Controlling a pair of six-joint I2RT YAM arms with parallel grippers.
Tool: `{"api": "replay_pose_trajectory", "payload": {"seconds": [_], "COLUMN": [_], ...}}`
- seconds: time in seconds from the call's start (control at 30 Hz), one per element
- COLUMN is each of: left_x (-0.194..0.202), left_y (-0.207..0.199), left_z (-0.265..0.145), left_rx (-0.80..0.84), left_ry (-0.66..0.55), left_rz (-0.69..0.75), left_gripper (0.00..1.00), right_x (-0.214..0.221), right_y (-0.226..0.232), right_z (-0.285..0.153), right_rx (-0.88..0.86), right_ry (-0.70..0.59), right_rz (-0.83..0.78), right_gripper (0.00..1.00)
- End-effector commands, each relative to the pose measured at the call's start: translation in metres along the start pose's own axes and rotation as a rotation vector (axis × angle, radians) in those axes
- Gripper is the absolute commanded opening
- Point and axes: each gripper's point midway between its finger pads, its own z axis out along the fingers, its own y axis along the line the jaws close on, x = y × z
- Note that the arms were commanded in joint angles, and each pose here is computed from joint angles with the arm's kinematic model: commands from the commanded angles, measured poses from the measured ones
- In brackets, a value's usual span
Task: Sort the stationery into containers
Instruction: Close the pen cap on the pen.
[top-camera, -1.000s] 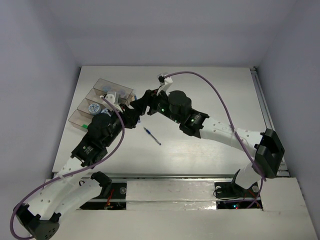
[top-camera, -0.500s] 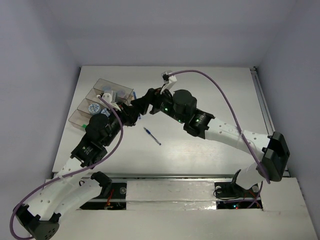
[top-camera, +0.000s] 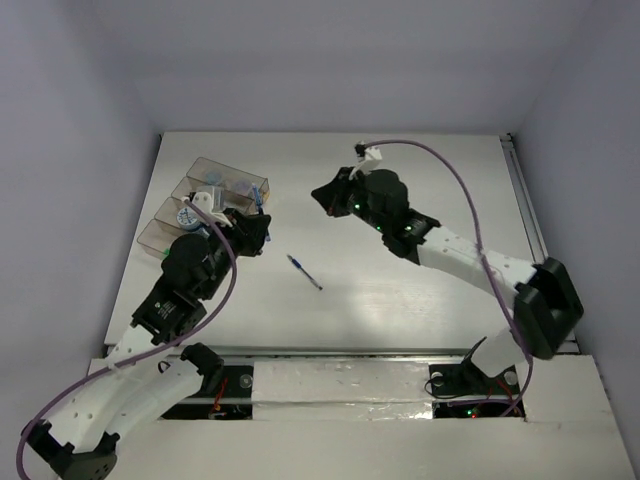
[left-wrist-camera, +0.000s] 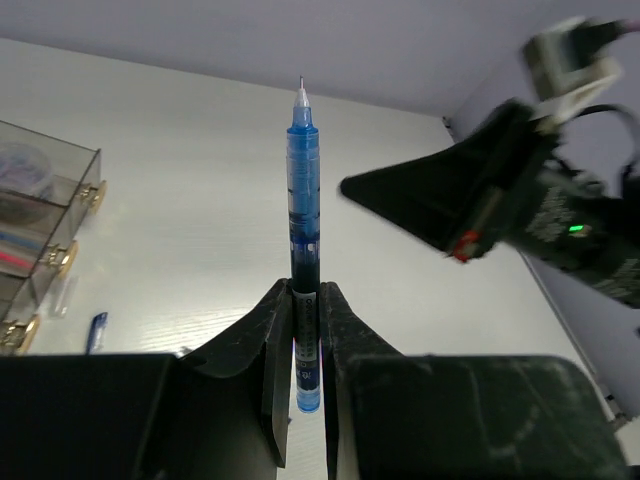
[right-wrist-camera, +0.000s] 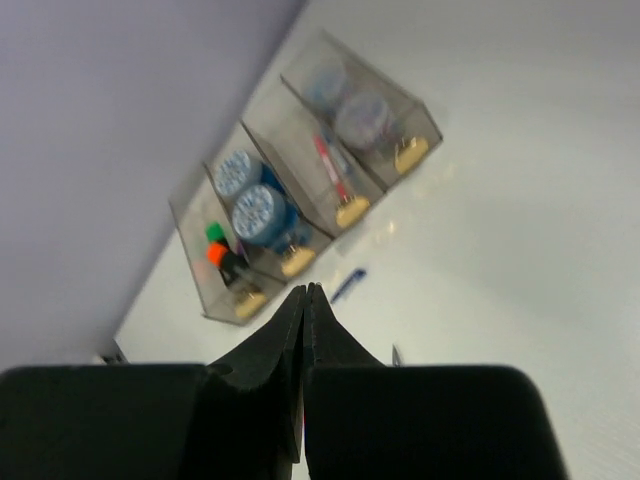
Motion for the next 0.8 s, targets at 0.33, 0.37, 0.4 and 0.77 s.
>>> {"api": "replay_pose_trajectory", "payload": {"seconds": [0.33, 0.37, 0.4, 0.77], "left_x": [-0.054, -0.051, -0.050, -0.054], "left_y": [0.002, 0.004, 0.004, -0.004], "left_z": [-0.033, -0.032, -0.032, -0.046], "left_rx": [-0.036, -0.038, -0.032, 0.036], "left_ry": [-0.129, -0.125, -0.125, -0.171], "left_rz": [0.103, 0.105, 0.109, 0.110], "left_gripper": [0.00, 0.00, 0.00, 0.00], "right_x": [0.135, 0.143, 0.160, 0.216], "right_y": [-0.027, -0.024, -0.037, -0.055], "right_z": [0.118, 0.124, 0.132, 0.186], "right_rx": [0.008, 0.010, 0.038, 0.170], "right_ry": [0.281, 0.289, 0.310, 0.344], "right_rz": [0.063, 0.068, 0.070, 0.050], "right_gripper": [0.00, 0.01, 0.08, 0.47]}}
